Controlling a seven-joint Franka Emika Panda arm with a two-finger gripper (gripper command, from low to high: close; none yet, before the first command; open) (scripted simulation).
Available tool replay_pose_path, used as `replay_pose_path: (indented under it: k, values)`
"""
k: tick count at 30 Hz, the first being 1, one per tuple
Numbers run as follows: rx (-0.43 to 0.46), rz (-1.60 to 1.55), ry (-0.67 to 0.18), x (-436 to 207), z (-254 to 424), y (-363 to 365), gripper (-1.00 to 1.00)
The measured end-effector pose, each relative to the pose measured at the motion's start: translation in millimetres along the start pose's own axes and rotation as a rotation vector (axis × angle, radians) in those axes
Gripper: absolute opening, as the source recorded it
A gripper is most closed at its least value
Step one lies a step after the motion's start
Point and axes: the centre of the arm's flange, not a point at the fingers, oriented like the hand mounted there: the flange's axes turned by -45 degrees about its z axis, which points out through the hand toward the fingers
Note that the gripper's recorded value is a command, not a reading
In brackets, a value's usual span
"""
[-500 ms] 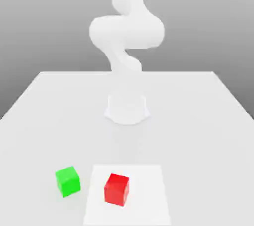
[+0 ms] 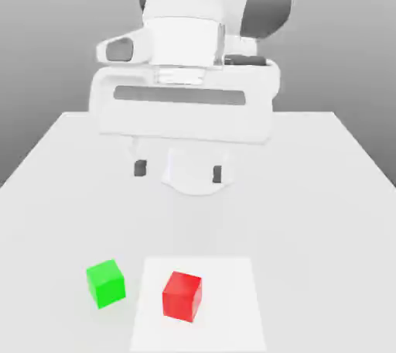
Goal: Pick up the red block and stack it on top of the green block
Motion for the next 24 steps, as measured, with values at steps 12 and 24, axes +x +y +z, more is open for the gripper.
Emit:
replay_pose_path:
  k: [12, 24]
  values:
    - [-0.024, 0.082, -0.221, -78, 178, 15, 0.00]
    - [-0.024, 0.082, -0.221, -71, 147, 14, -1.00]
